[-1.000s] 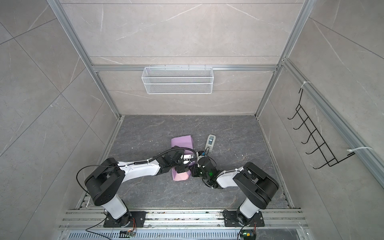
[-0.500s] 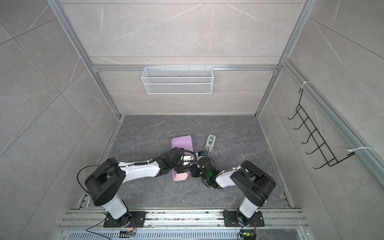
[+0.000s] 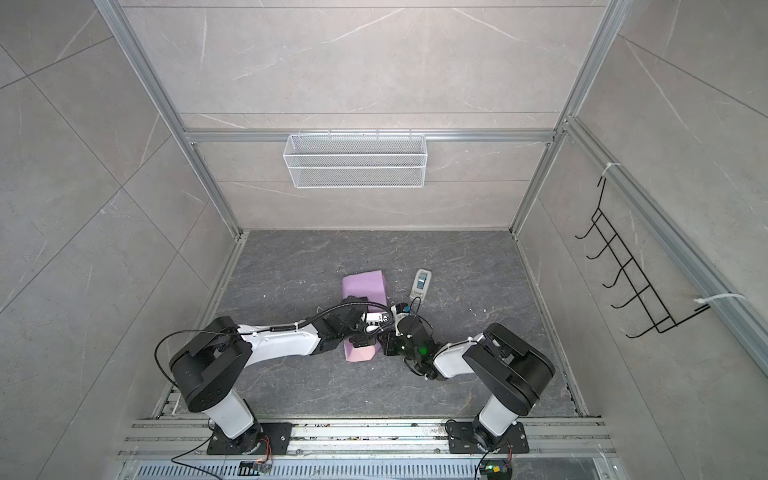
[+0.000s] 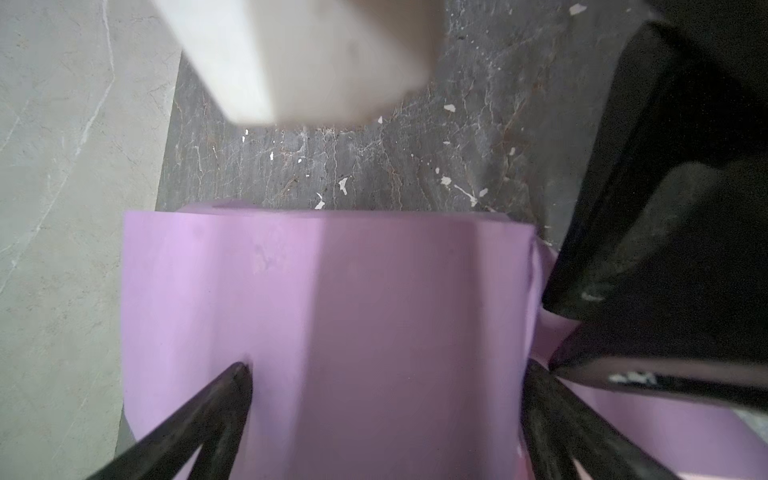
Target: Wrap the gift box in paper
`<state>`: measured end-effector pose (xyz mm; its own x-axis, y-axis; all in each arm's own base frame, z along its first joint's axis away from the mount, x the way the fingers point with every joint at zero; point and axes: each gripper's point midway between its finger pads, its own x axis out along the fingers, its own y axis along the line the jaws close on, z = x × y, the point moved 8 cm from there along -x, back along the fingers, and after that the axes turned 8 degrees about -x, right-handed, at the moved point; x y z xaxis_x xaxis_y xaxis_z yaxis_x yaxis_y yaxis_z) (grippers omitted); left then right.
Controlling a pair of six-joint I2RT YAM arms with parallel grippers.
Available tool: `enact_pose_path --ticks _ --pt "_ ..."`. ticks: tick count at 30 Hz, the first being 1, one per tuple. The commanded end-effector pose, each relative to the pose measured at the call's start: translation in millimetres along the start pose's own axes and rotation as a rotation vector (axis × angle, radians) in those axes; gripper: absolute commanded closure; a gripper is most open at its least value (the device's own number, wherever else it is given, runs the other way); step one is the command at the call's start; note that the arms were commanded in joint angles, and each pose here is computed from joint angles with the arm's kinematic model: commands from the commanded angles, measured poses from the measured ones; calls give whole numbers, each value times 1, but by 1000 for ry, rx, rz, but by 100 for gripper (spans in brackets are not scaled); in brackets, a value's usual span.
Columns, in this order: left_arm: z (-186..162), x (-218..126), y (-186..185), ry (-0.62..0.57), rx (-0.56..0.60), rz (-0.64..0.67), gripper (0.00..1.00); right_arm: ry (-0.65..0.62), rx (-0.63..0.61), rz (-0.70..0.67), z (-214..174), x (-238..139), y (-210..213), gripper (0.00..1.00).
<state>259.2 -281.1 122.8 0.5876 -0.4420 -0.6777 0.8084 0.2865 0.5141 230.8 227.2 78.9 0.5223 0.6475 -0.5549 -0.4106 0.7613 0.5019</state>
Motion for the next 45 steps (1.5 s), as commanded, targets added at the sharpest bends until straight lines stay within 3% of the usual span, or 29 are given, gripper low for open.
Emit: enact_pose_path --ticks 1,24,29,38,45 --pt "-15 6 -8 59 26 -17 1 -12 -7 31 0 6 3 78" --pt "-16 7 -6 72 23 10 1 154 55 121 -37 15 6 83" --pt "-17 8 -7 74 24 12 1 137 67 150 -36 7 9 83" --pt "-16 9 -6 72 26 15 1 33 100 144 0 -14 5 84" --pt "-16 9 -6 71 20 14 1 29 159 114 7 -3 -8 85"
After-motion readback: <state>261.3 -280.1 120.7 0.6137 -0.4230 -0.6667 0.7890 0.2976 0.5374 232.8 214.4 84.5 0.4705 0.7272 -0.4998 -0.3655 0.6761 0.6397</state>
